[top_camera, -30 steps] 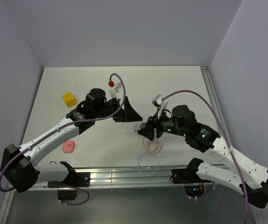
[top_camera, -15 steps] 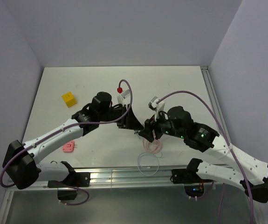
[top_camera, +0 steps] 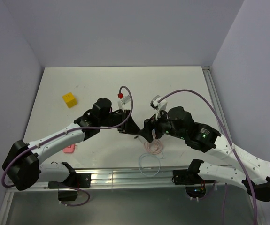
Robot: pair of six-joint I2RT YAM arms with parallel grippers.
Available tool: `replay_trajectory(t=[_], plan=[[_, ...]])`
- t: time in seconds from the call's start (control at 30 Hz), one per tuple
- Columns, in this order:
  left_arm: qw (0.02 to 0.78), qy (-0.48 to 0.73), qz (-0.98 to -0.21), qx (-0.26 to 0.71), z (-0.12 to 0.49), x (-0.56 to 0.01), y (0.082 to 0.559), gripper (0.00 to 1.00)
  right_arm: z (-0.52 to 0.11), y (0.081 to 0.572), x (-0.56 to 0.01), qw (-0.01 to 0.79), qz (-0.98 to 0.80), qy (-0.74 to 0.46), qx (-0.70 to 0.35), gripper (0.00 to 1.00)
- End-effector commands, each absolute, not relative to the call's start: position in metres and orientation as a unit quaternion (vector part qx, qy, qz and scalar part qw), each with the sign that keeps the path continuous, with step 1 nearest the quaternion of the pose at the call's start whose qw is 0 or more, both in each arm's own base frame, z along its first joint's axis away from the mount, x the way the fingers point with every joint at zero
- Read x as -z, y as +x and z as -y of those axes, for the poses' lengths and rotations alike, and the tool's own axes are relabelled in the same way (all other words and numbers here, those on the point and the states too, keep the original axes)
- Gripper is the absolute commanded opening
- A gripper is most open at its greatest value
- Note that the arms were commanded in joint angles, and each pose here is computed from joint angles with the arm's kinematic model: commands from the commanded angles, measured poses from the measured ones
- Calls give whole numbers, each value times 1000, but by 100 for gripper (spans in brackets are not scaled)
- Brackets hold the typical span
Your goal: Insert the plug
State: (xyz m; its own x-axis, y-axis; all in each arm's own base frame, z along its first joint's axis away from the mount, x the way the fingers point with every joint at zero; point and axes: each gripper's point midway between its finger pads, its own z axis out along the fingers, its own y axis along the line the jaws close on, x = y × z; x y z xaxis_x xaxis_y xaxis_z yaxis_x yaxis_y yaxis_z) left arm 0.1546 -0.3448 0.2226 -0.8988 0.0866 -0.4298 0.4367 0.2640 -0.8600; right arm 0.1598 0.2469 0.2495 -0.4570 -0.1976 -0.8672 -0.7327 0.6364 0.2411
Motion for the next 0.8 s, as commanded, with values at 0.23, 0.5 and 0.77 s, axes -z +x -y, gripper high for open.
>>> replay_trajectory(t=[0.23, 0.5, 0.77], plan=[[288, 314, -643, 637, 328, -294, 142, 0, -227, 148, -287, 422, -764, -242, -423, 79], [324, 385, -573, 647, 314, -316, 117, 0, -246, 111, -299, 330, -705, -290, -557, 70], [320, 421, -535, 659, 316, -326, 102, 0, -256, 104, -303, 294, -684, -306, -593, 67]])
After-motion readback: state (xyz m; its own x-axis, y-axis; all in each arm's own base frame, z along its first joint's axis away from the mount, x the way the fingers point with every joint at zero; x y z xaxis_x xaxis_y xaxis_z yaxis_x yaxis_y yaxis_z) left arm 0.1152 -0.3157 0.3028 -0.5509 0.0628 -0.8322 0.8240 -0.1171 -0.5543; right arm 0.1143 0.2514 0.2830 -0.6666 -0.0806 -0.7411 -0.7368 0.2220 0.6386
